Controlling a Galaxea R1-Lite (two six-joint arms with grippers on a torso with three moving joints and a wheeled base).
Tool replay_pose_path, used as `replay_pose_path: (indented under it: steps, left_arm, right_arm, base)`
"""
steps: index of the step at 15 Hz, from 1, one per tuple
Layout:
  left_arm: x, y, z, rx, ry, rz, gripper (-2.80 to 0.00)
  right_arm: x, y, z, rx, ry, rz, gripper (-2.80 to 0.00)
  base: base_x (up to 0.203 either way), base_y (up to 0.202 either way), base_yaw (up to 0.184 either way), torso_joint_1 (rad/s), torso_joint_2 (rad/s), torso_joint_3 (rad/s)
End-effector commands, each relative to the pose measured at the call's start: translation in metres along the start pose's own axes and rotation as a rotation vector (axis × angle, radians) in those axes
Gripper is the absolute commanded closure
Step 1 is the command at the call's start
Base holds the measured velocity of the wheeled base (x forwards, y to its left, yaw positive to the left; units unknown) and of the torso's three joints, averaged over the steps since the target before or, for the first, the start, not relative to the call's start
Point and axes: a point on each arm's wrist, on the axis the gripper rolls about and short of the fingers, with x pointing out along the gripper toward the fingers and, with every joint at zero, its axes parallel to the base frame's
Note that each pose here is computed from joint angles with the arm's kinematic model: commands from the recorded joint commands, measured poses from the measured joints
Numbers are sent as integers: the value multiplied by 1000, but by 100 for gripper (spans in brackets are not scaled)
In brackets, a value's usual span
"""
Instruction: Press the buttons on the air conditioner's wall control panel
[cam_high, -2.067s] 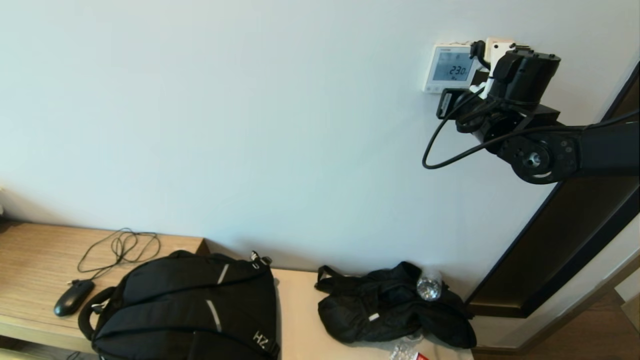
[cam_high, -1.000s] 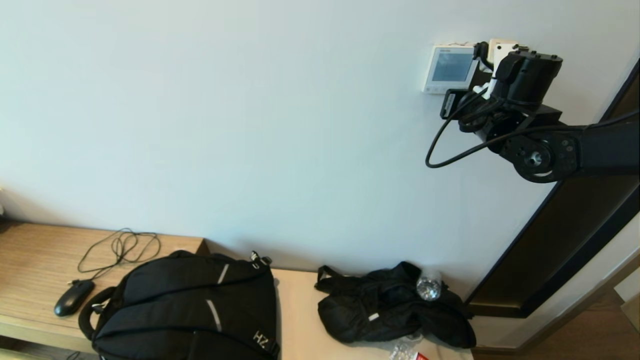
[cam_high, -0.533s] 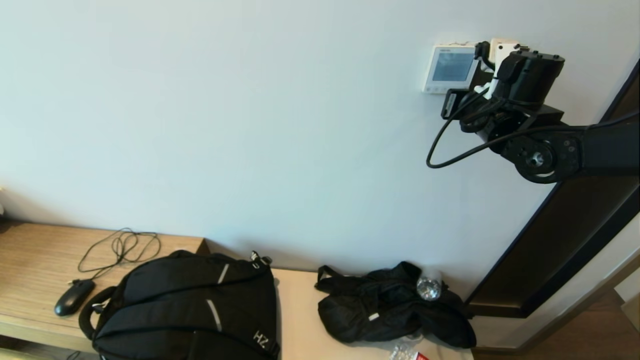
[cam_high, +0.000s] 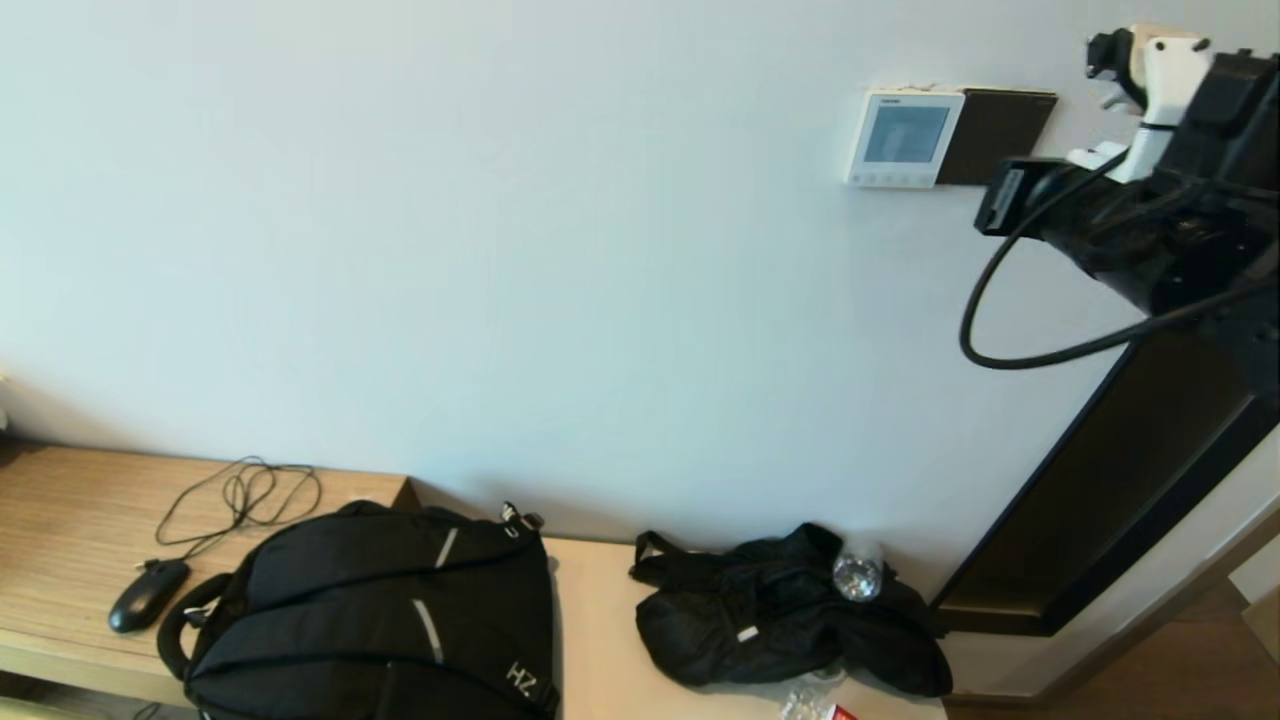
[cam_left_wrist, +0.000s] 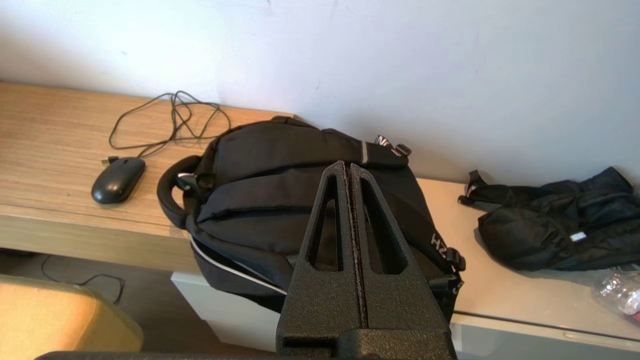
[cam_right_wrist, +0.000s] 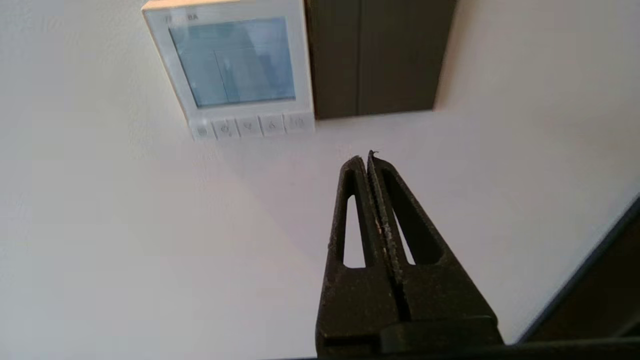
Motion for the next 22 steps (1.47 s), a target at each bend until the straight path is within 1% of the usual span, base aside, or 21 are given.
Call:
replay_pose_path:
  steps: [1, 3, 5, 6, 7, 9, 12, 15, 17, 18, 20, 22]
  left_arm:
    - [0, 0, 0, 0, 1, 1, 0]
    - [0, 0, 0, 0, 1, 1, 0]
    - [0, 0, 0, 0, 1, 2, 0]
    - [0, 0, 0, 0, 1, 1, 0]
    - [0, 0, 0, 0, 1, 1, 0]
    - [0, 0, 0, 0, 1, 1, 0]
    - [0, 0, 0, 0, 1, 1, 0]
    - [0, 0, 0, 0, 1, 1, 0]
    - [0, 0, 0, 0, 1, 1, 0]
    - [0, 0, 0, 0, 1, 1, 0]
    - [0, 0, 0, 0, 1, 1, 0]
    - [0, 0, 0, 0, 1, 1, 0]
  right_arm:
    - [-67, -26, 24, 7, -23, 19, 0]
    - [-115, -45, 15, -16, 32, 49, 0]
    - [-160, -64, 4, -39, 55, 81, 0]
    - [-182, -73, -3, -52, 73, 100, 0]
    - [-203, -81, -14, -67, 111, 112, 0]
    - [-240, -91, -43, -84, 194, 145, 0]
    - [-286, -98, -74, -75, 198, 227, 0]
    - [-319, -102, -114, -75, 271, 254, 0]
    - [-331, -104, -140, -82, 305, 257, 0]
    - [-334, -104, -148, -95, 318, 254, 0]
    - [-341, -106, -158, -112, 283, 243, 0]
    - [-346, -107, -172, -149, 265, 206, 0]
  base:
    - [0, 0, 0, 0, 0, 0]
    - [0, 0, 0, 0, 0, 0]
    - [0, 0, 0, 0, 0, 0]
    - [0, 0, 0, 0, 0, 0]
    - [0, 0, 0, 0, 0, 0]
    - [0, 0, 0, 0, 0, 0]
    - [0, 0, 0, 0, 0, 0]
    - [0, 0, 0, 0, 0, 0]
    - [0, 0, 0, 0, 0, 0]
    - [0, 0, 0, 0, 0, 0]
    - [0, 0, 0, 0, 0, 0]
    - [0, 0, 0, 0, 0, 0]
